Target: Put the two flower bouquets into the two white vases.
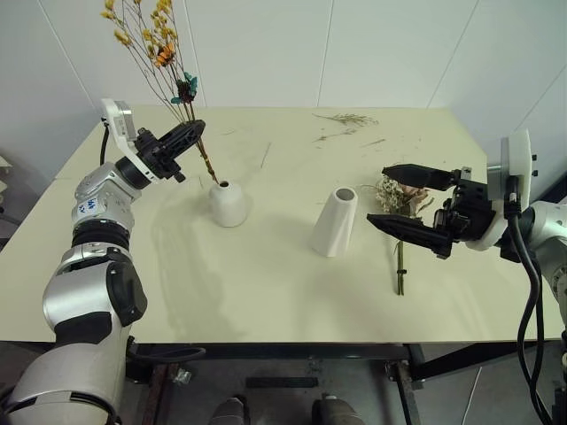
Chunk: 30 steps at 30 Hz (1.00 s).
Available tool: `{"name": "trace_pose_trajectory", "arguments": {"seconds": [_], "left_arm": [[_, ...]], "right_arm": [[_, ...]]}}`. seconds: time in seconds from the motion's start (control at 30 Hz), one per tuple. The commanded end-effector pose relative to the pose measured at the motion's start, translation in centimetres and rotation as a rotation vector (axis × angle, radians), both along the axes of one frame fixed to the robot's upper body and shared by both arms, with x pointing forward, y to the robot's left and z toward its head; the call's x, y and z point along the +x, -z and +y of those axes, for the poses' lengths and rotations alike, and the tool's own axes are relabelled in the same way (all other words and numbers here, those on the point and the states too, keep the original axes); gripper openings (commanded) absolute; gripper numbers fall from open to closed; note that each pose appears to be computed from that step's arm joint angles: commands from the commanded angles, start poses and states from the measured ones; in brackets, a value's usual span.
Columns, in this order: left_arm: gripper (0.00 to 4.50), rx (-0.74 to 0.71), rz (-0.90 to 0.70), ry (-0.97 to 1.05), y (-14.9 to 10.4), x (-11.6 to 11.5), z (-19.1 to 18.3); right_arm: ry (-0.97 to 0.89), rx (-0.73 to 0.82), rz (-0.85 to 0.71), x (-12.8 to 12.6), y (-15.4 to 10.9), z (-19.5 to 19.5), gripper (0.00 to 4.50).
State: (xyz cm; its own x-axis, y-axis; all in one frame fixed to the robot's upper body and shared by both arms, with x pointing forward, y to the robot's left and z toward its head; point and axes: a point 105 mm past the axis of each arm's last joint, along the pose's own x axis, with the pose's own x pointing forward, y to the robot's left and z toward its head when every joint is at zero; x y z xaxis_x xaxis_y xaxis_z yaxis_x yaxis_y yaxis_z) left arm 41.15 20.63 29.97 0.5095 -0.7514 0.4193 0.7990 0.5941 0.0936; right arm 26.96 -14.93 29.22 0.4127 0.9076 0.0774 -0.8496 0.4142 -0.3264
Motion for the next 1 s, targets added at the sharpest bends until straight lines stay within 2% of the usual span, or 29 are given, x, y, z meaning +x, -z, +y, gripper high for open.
{"name": "trace_pose_trajectory", "arguments": {"seconds": [0.03,0.7,1.0], "left_arm": [[0.03,-0.023,-0.049,-0.021,-1.2,-0.3,0.7],[0.03,-0.070,-0.017,-0.027,-1.3,0.8,-0.9],[0.03,-0.069,0.002,-0.060,-0.9,1.0,-0.3]], "right_arm": [[-0.004,0.006,-0.044,-0.4,-0.9,0.2,4.50],[0.034,-0.011,-0.031,-0.4,-0.1,0.1,4.50],[0.049,-0.013,-0.028,-0.5,0.2,0.0,4.50]]}}
